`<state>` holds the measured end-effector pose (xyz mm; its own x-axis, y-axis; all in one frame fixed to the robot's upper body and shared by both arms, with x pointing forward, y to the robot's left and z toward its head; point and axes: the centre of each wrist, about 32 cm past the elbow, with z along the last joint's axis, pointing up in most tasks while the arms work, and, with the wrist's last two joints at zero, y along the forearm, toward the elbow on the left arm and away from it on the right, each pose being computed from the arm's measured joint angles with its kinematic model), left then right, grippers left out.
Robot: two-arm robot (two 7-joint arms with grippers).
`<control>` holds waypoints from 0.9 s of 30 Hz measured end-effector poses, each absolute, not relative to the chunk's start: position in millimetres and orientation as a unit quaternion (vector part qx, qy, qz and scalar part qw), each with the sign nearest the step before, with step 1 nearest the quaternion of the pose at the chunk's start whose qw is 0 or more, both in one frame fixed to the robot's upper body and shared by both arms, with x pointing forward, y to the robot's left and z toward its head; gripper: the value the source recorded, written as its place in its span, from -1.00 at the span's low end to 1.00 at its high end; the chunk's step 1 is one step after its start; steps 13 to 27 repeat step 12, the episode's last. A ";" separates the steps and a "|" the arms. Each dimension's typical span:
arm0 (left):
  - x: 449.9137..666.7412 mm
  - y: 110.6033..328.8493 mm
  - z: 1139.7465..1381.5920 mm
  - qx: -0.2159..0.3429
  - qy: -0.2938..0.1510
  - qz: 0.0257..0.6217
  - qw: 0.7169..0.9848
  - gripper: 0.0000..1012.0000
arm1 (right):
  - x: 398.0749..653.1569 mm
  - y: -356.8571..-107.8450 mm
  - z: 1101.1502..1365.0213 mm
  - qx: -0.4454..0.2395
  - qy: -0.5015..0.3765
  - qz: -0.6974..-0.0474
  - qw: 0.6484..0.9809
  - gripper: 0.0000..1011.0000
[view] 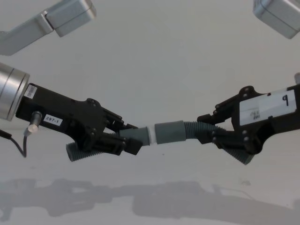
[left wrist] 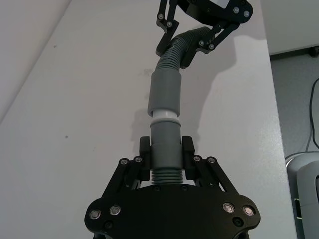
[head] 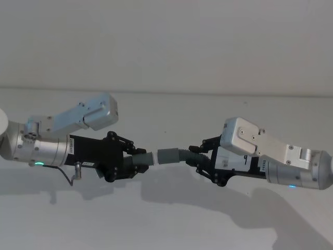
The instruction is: Use both hands to pick up one end of the pipe from the table, align the ends, and insert them.
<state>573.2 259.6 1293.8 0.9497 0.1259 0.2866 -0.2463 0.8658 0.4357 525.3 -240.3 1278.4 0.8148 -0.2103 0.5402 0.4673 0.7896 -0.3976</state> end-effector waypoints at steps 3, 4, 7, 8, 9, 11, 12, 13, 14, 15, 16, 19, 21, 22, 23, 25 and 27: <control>573.2 259.3 1293.7 0.241 -0.125 0.096 0.958 -0.30 | 525.3 -240.3 1278.6 -0.266 -0.241 -0.183 0.915 -0.48; 573.2 259.2 1293.7 0.241 -0.125 0.096 0.958 -0.30 | 525.3 -240.3 1278.6 -0.266 -0.241 -0.183 0.915 -0.48; 573.2 258.9 1293.8 0.241 -0.125 0.095 0.958 -0.30 | 525.4 -240.2 1278.7 -0.265 -0.241 -0.182 0.916 -0.48; 573.2 258.9 1293.8 0.241 -0.125 0.095 0.958 -0.30 | 525.4 -240.2 1278.7 -0.265 -0.241 -0.182 0.916 -0.48; 573.2 258.8 1293.8 0.241 -0.125 0.095 0.958 -0.30 | 525.3 -240.2 1278.6 -0.265 -0.241 -0.181 0.916 -0.48; 573.2 258.7 1293.8 0.241 -0.125 0.095 0.958 -0.30 | 525.3 -240.2 1278.6 -0.265 -0.241 -0.180 0.916 -0.48; 573.2 258.7 1293.8 0.241 -0.125 0.095 0.958 -0.30 | 525.3 -240.2 1278.6 -0.265 -0.241 -0.180 0.916 -0.48; 573.2 258.7 1293.8 0.241 -0.125 0.095 0.958 -0.30 | 525.3 -240.2 1278.6 -0.265 -0.241 -0.180 0.916 -0.48; 573.2 258.7 1293.8 0.241 -0.125 0.095 0.958 -0.30 | 525.3 -240.2 1278.6 -0.265 -0.241 -0.180 0.916 -0.48; 573.2 258.7 1293.8 0.241 -0.125 0.095 0.958 -0.30 | 525.3 -240.2 1278.6 -0.265 -0.241 -0.180 0.916 -0.48; 573.2 258.7 1293.8 0.241 -0.125 0.095 0.958 -0.30 | 525.3 -240.2 1278.6 -0.265 -0.241 -0.180 0.916 -0.48; 573.2 258.7 1293.8 0.241 -0.125 0.095 0.958 -0.30 | 525.3 -240.2 1278.6 -0.265 -0.241 -0.180 0.916 -0.48; 573.2 258.7 1293.8 0.241 -0.125 0.095 0.958 -0.30 | 525.3 -240.2 1278.6 -0.265 -0.241 -0.180 0.916 -0.48; 573.2 258.7 1293.8 0.241 -0.125 0.095 0.958 -0.30 | 525.3 -240.2 1278.6 -0.265 -0.241 -0.180 0.916 -0.48; 573.2 258.7 1293.8 0.241 -0.125 0.095 0.958 -0.30 | 525.3 -240.2 1278.6 -0.265 -0.241 -0.180 0.916 -0.48; 573.2 258.7 1293.8 0.241 -0.125 0.095 0.958 -0.30 | 525.3 -240.2 1278.6 -0.265 -0.241 -0.180 0.916 -0.48; 573.2 258.7 1293.8 0.241 -0.125 0.095 0.958 -0.30 | 525.3 -240.2 1278.6 -0.265 -0.241 -0.180 0.916 -0.48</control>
